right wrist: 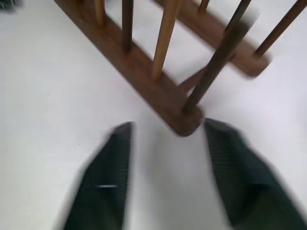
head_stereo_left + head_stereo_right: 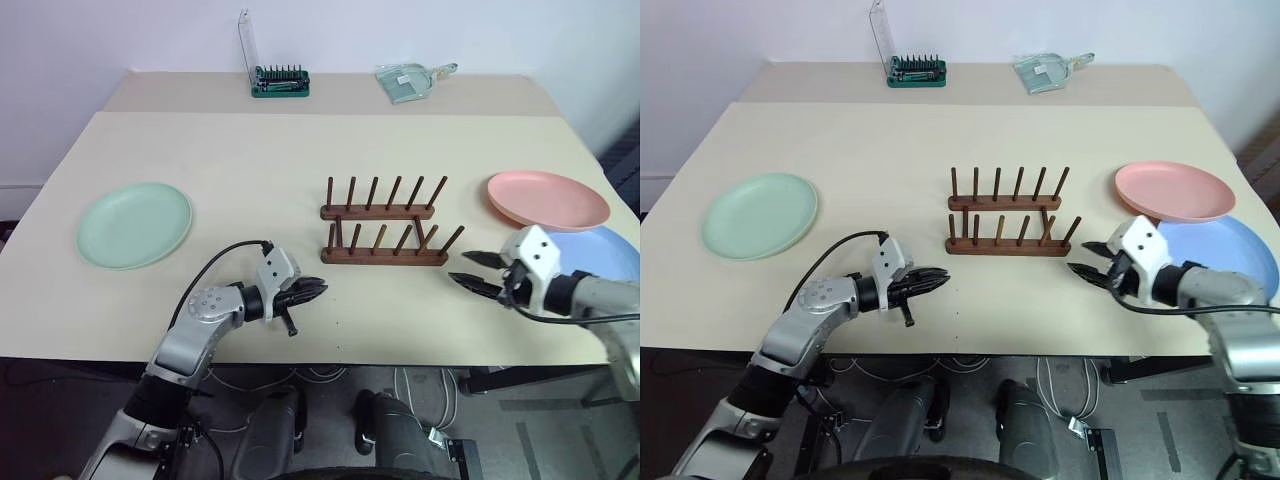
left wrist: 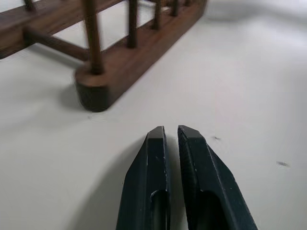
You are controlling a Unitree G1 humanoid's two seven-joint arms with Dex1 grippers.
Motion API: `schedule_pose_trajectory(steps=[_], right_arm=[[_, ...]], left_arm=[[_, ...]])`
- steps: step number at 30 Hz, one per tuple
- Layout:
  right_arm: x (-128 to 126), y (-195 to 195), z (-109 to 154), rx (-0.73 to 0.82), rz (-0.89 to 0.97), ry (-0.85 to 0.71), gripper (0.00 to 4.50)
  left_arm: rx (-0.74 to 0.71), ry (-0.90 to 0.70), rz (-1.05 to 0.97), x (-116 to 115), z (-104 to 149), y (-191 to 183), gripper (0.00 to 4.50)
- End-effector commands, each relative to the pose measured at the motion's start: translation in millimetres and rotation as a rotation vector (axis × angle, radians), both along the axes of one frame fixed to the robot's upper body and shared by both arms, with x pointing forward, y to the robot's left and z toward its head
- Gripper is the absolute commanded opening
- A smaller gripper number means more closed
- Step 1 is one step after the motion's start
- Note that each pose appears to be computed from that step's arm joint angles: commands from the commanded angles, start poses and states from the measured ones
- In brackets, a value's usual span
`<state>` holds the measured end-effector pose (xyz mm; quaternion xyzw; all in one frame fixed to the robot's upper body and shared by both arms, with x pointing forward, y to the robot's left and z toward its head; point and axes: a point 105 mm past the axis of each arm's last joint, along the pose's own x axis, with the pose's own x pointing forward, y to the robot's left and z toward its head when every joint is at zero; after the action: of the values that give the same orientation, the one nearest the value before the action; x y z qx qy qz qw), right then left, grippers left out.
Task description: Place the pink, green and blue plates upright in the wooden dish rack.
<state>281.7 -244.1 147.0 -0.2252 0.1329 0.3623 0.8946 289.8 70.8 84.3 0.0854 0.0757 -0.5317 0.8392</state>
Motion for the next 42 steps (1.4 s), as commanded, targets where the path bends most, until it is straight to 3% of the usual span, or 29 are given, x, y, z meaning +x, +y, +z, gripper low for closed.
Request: schedule_pose_trajectory(steps=[1, 5, 9, 18, 21, 28, 36, 42], right_arm=[[14, -23, 38, -0.148, -0.055, -0.126, 4.37], [47, -43, 52, -0.281, -0.146, -0.215, 4.44], [77, -54, 41, -0.405, -0.221, -0.249, 4.44], [100, -74, 7, -0.607, -0.292, -0.231, 4.44], [103, -81, 7, -0.634, -0.329, -0.249, 3.59], [101, -86, 2, -0.674, -0.337, -0.258, 0.02], [97, -76, 15, -0.656, -0.317, -0.326, 0.02], [93, -62, 70, -0.52, -0.32, -0.518, 0.02]], left_arm=[[-0.037, -0.037, -0.061, -8, 17, -4, 0.4], [-0.058, -0.085, -0.098, -10, 29, -13, 0.4], [-0.088, -0.122, -0.107, -12, 38, -20, 0.4], [-0.108, -0.153, -0.082, -12, 44, -18, 0.4], [-0.105, -0.152, -0.079, -13, 43, -17, 0.4], [-0.108, -0.152, -0.092, -14, 44, -18, 0.4], [-0.111, -0.154, -0.098, -15, 46, -20, 0.4], [-0.111, -0.168, -0.082, -12, 49, -19, 0.4]])
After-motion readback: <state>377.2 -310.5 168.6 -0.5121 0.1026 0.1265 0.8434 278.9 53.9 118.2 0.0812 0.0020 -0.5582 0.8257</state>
